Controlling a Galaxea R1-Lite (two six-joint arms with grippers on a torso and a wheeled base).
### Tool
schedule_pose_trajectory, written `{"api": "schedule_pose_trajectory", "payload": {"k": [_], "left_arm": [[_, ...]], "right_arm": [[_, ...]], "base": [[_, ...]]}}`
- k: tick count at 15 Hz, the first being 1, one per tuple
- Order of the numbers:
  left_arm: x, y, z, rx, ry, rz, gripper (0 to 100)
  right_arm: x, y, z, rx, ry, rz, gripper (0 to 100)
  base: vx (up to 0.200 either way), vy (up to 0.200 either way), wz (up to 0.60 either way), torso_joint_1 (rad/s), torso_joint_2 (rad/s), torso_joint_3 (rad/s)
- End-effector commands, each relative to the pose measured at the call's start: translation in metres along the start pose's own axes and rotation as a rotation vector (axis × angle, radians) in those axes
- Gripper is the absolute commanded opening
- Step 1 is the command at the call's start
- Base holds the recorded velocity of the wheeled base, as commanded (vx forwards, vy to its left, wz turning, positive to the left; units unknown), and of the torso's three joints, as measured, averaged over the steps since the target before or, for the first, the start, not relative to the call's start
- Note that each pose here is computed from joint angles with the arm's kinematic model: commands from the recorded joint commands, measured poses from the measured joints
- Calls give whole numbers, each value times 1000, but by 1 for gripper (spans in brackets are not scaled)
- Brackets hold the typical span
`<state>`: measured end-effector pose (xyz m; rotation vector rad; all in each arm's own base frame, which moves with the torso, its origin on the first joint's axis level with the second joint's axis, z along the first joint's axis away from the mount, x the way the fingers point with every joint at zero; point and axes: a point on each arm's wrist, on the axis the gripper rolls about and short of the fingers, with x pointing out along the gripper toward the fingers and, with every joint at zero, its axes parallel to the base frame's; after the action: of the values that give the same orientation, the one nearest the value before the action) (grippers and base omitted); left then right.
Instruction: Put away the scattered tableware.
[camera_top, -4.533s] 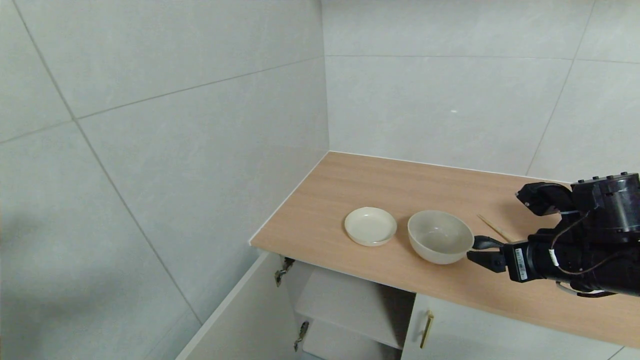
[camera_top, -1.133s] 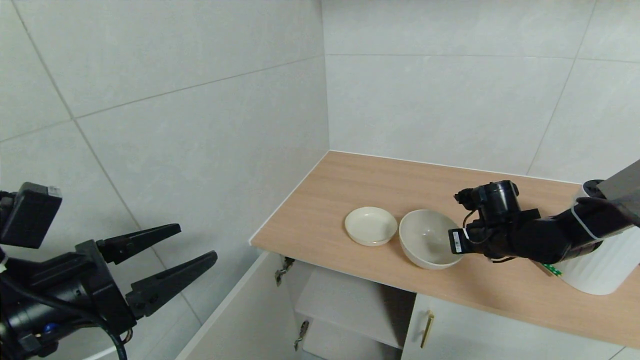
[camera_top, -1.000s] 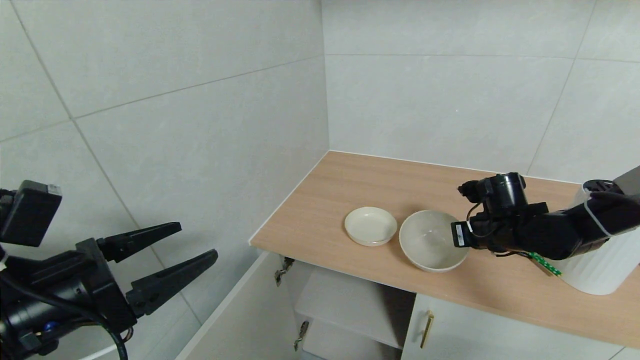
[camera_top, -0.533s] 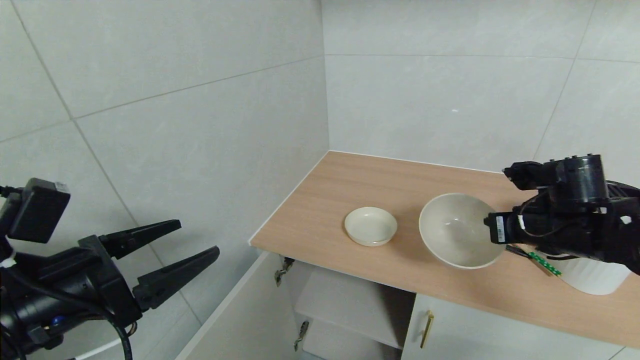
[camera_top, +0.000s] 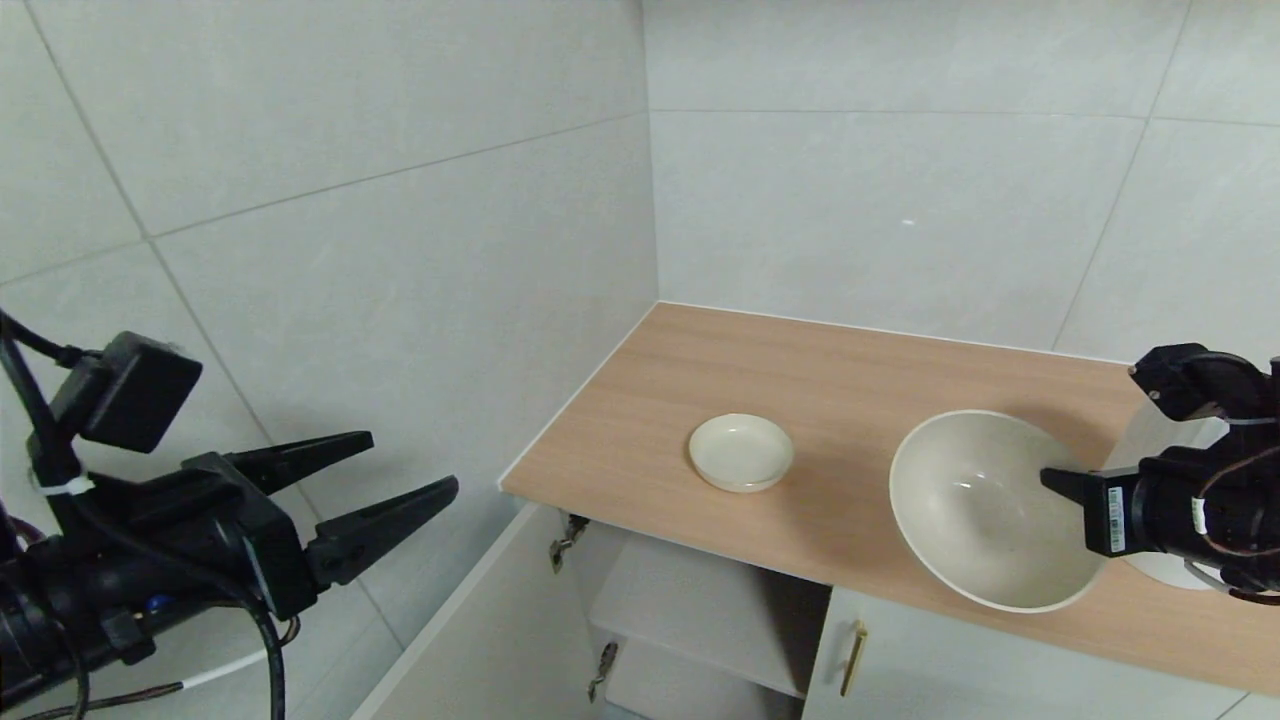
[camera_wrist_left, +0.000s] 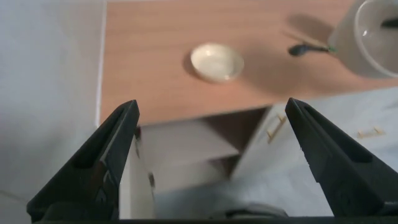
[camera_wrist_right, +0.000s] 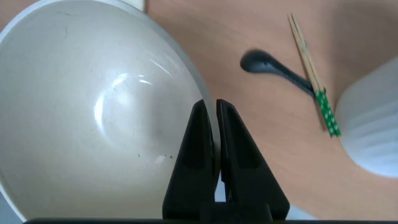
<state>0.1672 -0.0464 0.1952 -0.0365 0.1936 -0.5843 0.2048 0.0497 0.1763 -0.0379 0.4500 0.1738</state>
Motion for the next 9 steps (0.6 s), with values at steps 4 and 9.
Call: {"api": "schedule_pose_trajectory", "payload": {"k": [4,9], "left_arm": [[36,-4,4,-27,127,-40,100],[56,-9,-8,-134,287,-50,100]], "right_arm": [[-8,-12,-2,-105,-14,-7,0],[-5,-11,-7,-138,10,10,0]], "base": [[0,0,0,0,0,0],[0,0,0,0,0,0]]}}
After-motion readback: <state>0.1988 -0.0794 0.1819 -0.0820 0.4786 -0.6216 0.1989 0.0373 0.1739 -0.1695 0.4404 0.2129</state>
